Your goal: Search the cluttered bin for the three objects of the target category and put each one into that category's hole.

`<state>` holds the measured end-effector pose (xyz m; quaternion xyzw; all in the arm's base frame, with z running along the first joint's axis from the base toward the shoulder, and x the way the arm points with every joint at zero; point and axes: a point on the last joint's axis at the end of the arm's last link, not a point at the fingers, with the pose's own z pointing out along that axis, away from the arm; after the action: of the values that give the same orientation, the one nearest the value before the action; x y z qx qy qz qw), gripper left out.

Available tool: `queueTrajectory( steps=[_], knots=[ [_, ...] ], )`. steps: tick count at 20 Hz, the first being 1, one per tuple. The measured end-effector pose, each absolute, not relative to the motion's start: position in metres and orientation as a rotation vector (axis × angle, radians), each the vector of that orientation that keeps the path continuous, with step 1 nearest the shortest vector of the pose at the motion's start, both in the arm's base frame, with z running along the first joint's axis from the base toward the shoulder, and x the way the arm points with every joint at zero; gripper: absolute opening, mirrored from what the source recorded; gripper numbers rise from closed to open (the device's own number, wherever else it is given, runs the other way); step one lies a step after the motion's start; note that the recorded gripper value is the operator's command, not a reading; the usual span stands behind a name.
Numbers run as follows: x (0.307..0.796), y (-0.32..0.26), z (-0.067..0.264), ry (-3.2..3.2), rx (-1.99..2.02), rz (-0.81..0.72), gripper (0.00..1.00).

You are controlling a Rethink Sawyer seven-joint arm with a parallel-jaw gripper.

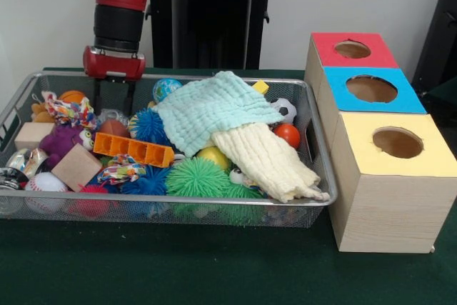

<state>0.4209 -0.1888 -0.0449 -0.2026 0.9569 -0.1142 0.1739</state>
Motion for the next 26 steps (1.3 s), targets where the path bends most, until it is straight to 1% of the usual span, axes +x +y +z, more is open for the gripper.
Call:
queueTrajectory(
  steps=[18, 19, 26],
  knots=[
    [0.4223, -0.1933, -0.0456, 2.698, -0.591, -0.335, 1.0],
    [0.4222, -0.1932, -0.0456, 2.698, -0.591, -0.334, 0.0],
    [0.4234, -0.1954, -0.0446, 2.695, -0.591, -0.341, 0.0]
  ],
)
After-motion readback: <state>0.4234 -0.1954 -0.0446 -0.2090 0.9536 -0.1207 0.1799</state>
